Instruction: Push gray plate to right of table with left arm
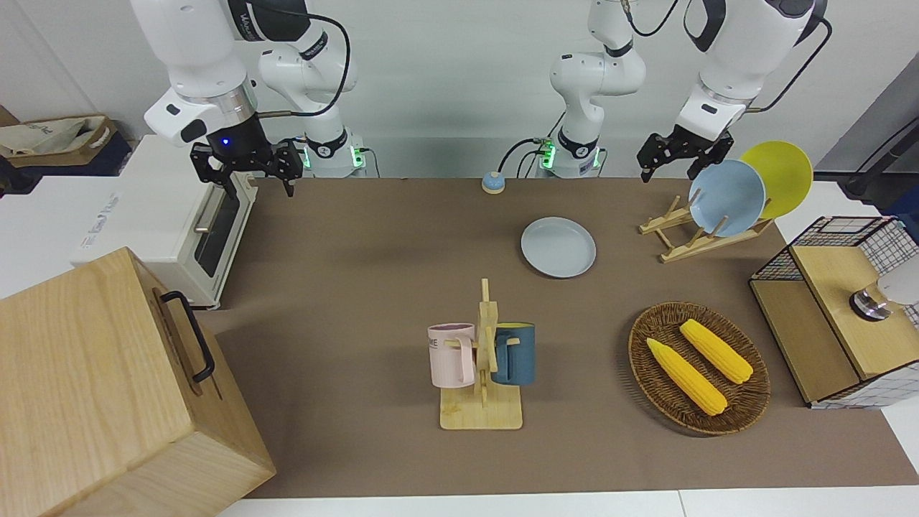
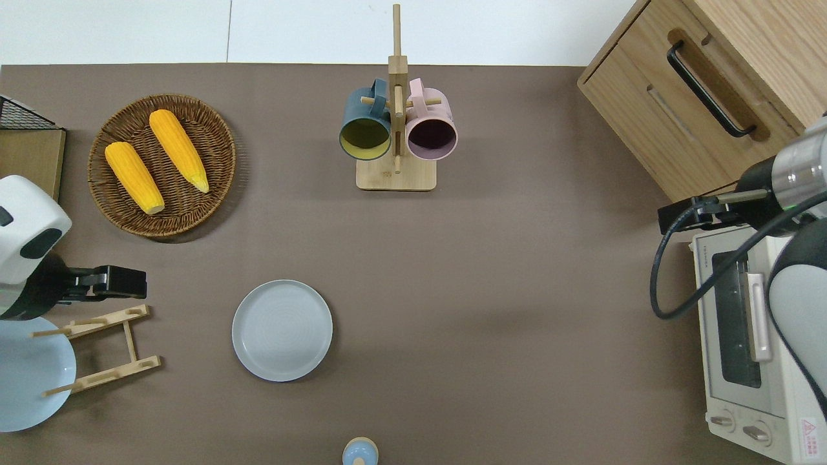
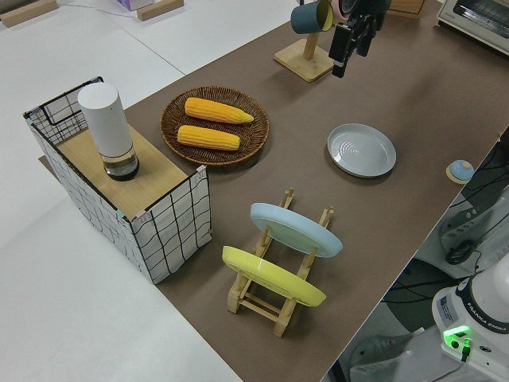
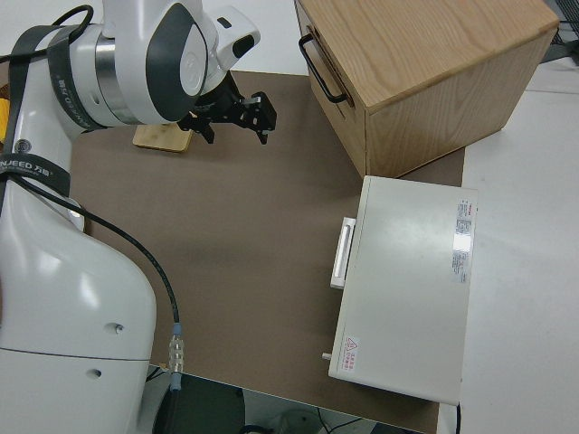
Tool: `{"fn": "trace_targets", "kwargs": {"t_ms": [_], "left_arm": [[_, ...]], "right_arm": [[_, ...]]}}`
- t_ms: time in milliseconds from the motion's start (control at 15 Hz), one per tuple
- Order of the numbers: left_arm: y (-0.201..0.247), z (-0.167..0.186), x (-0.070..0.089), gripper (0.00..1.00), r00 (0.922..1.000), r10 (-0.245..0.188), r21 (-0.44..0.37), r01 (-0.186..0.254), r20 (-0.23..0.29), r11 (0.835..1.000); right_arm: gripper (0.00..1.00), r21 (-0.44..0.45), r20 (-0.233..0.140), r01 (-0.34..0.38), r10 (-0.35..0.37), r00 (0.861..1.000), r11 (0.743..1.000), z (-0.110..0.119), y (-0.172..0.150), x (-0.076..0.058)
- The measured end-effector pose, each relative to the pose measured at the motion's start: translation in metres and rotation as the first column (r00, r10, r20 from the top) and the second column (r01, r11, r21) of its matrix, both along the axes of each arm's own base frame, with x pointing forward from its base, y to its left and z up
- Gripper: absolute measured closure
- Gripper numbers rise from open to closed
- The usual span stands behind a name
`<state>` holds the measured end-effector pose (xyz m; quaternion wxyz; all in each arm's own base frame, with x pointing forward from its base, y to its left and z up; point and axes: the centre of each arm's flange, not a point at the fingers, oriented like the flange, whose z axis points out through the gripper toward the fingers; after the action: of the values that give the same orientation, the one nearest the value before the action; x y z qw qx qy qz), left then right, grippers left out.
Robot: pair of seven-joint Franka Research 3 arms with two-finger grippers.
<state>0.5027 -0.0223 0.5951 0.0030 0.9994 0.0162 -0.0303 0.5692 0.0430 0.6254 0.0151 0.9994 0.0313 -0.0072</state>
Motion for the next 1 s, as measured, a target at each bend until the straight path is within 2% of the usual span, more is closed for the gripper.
{"fn": "trace_targets", "kwargs": {"t_ms": [800,1000], "left_arm": [[-0.0069,0.0022,-0.0014,0.0,0.9999,-0.013,0.002,0.013,0.004,1.0],[-0.0077,-0.0038,-0.0033,0.0,0.9998,-0.015,0.002,0.015,-0.011,1.0]], "right_arm": [[0.01,0.0,0.0,0.0,0.0,1.0,1.0,0.0,0.0,0.0],[0.01,0.0,0.0,0.0,0.0,1.0,1.0,0.0,0.0,0.0]]}}
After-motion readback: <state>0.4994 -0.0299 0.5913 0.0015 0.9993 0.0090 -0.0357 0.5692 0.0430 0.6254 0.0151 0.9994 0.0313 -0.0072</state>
